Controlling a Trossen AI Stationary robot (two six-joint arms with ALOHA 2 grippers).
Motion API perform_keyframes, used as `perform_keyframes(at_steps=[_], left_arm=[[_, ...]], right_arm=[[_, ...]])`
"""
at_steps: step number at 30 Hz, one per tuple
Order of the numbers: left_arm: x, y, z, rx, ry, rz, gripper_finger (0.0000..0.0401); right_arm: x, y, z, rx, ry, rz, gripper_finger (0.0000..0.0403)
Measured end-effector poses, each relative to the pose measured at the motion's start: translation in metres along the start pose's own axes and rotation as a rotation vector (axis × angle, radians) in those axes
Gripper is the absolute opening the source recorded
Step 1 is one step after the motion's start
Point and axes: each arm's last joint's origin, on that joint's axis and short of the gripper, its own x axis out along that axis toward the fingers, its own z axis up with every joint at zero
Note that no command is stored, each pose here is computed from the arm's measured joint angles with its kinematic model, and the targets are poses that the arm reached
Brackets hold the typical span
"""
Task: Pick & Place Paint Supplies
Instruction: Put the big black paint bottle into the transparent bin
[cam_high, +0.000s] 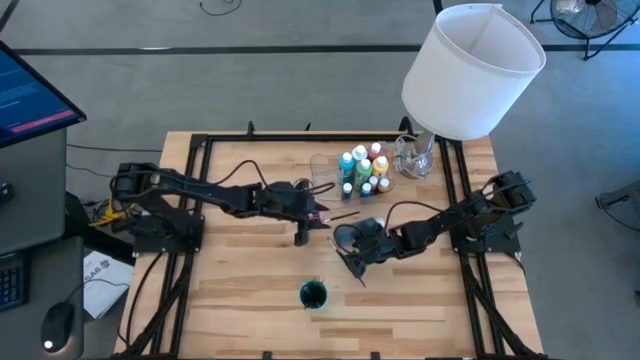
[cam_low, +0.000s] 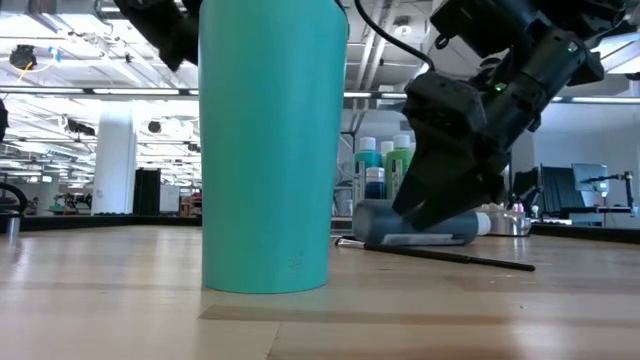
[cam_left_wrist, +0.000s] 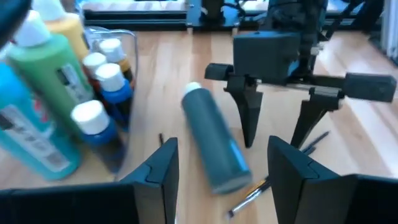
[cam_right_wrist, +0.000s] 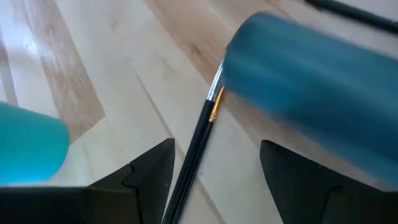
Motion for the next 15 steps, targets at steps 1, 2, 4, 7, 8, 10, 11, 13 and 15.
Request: perform_keyframes(at_steps=[1,2,4,7,8,10,11,13,15], left_arm=[[0.003,0.001,-0.001,-0.011,-0.008,-0.014,0.0137],[0.006,0.002,-0.003,-0.022,-0.004,-0.021,0.0137],[0.014,0.004,-0.01,-0.028,0.014,-0.021,0.0137],[0.027,0.003,-0.016,-0.016,0.052,-0.022,0.0137],[0.032,0.002,-0.017,-0.003,0.058,-0.025,0.0137],[0.041,0.0,-0.015,0.007,0.059,-0.031,0.0137],[0.045,0.0,-0.016,0.009,0.065,-0.033,0.0137],[0.053,-0.001,-0.015,0.019,0.07,-0.034,0.0137],[0.058,-0.001,-0.016,0.027,0.077,-0.034,0.0137]], right_arm=[[0.0,0.0,0.0,-0.001,0.001,0.0,0.023],[0.0,0.0,0.0,-0.002,0.002,-0.001,0.023],[0.0,0.0,0.0,-0.005,0.002,-0.002,0.023],[0.0,0.0,0.0,-0.009,-0.001,-0.001,0.023],[0.0,-0.001,0.001,-0.009,-0.006,-0.006,0.023],[0.001,-0.001,0.002,-0.007,-0.011,-0.011,0.023],[0.001,-0.002,0.003,-0.004,-0.014,-0.012,0.023],[0.001,-0.003,0.004,0.002,-0.017,-0.014,0.023],[0.003,-0.004,0.005,-0.002,-0.026,-0.024,0.023]])
